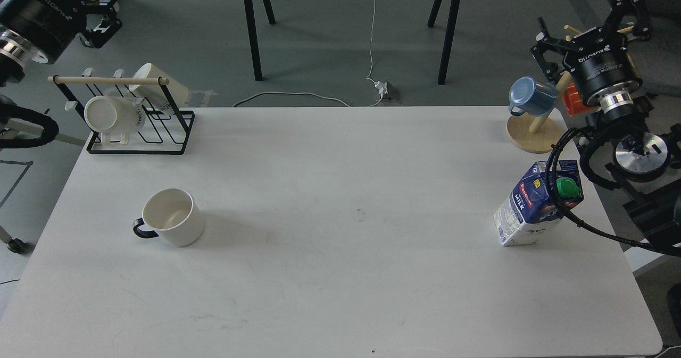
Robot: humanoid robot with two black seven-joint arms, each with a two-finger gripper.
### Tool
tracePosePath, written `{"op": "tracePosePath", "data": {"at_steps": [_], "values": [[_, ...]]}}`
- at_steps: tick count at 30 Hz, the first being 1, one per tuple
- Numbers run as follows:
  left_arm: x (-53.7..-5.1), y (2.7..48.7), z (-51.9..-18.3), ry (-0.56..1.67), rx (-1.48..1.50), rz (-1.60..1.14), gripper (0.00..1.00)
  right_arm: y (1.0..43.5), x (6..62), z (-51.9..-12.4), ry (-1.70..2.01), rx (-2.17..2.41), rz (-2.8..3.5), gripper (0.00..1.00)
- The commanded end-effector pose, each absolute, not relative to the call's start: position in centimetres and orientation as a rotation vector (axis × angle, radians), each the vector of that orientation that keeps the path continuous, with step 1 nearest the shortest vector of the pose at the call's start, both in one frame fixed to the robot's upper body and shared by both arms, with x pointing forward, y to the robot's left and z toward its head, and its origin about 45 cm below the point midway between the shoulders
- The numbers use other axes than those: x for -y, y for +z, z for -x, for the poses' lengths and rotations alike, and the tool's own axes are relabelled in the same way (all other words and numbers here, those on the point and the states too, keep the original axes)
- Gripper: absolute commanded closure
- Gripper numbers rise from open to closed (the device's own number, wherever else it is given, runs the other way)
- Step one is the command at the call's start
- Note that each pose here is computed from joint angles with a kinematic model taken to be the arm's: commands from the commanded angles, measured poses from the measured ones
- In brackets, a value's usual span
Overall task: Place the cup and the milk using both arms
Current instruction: 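Move the left gripper down from the dish rack toward the white mug, then grasp the white mug rim with the left gripper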
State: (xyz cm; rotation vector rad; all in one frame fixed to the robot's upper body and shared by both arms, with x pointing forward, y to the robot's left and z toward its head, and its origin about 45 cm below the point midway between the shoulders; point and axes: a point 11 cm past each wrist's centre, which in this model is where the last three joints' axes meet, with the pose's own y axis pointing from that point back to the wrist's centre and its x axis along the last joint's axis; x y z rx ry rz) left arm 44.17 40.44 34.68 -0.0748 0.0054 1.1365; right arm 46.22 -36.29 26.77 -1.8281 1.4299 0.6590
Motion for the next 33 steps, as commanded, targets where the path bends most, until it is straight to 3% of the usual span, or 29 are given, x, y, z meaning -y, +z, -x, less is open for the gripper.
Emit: {"op": "tracePosePath", "data": {"at_steps": [1,4,12,23,33], "values": [[-40.7,34.8,-41.4,1.032,0.192,-0.144,0.11,26.9,36.2,-46.2,0.658,-1.424,1.829,0.00],[-40.2,33.8,-39.5,0.895,0.360,-0.321,0.12,27.1,36.4,-46.0,0.652,-1.418,1.827,0.00],[-41.3,25.3,-36.1,0.633,0.566,-0.827,0.20,27.3,37.2,-45.8,0.641,-1.425,1.813,0.00],[-41.9,17.7,-33.5,0.396,0.804,-1.101,0.27,27.9,37.9,-45.6,0.621,-1.430,1.816,0.00],[-44.1,12.9,-32.6,0.202,0.976,-1.279,0.41,27.9,37.7,-45.6,0.622,-1.425,1.818,0.00]]}}
